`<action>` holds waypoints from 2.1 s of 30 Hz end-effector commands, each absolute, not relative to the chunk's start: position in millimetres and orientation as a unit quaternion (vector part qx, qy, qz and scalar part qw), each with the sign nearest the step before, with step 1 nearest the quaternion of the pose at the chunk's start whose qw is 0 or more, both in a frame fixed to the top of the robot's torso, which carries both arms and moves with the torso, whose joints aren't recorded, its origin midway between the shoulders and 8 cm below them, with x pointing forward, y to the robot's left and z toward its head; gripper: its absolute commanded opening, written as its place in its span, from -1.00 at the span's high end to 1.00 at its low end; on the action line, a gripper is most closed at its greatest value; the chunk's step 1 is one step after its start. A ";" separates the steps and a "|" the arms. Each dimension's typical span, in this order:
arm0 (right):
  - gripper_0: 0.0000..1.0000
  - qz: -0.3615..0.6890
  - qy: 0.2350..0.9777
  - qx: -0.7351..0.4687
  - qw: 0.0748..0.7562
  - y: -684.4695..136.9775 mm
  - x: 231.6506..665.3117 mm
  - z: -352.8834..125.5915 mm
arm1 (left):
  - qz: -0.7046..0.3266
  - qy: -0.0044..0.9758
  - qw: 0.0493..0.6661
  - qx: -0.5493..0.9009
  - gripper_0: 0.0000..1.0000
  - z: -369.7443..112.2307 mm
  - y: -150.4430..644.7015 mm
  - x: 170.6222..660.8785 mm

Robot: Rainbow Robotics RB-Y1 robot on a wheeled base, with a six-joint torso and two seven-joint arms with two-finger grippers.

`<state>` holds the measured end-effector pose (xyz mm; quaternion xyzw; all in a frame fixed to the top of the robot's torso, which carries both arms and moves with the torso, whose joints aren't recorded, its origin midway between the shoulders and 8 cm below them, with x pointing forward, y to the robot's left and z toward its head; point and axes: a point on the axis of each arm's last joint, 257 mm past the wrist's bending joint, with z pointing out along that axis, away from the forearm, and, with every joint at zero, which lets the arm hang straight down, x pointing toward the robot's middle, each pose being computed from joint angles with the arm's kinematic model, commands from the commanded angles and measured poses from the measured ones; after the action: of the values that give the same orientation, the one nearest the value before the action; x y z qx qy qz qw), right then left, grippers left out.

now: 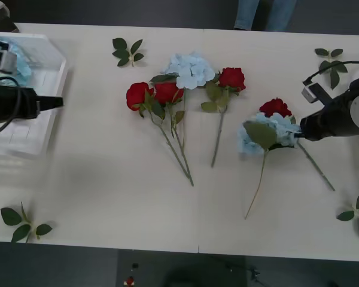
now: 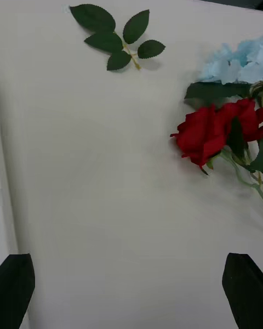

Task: Put the red flowers into the right box and the blue flowers into the left box

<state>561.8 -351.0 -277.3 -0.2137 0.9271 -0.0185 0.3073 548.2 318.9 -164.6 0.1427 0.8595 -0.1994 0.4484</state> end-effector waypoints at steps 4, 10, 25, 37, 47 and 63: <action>-1.00 -0.002 0.924 -0.197 0.326 -331.6 582.6 -265.2 | -0.209 0.859 0.462 0.073 -1.00 -159.3 258.6 590.4; -1.00 0.007 0.925 -0.189 0.329 -320.1 588.2 -278.9 | -0.175 0.872 0.455 0.049 -1.00 -184.0 210.9 608.7; 0.23 0.001 0.924 -0.196 0.329 -310.0 591.0 -291.2 | -0.153 0.886 0.429 0.080 -1.00 -239.1 87.7 589.7; 1.00 -0.015 0.921 -0.205 0.330 -314.8 592.8 -291.7 | -0.121 0.886 0.439 0.083 -0.73 -246.1 41.1 587.0; 1.00 -0.022 0.919 -0.210 0.333 -312.6 594.7 -292.7 | -0.097 0.894 0.431 0.079 -0.72 -264.1 54.2 589.7; 1.00 0.045 0.919 -0.169 0.355 -308.4 602.1 -250.5 | -0.068 0.904 0.416 0.070 1.00 -286.2 81.4 592.6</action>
<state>583.9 -298.5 -293.0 -0.1800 0.9286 0.0425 0.3217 582.5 83.1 -306.2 0.0739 0.9116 -0.0595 0.4000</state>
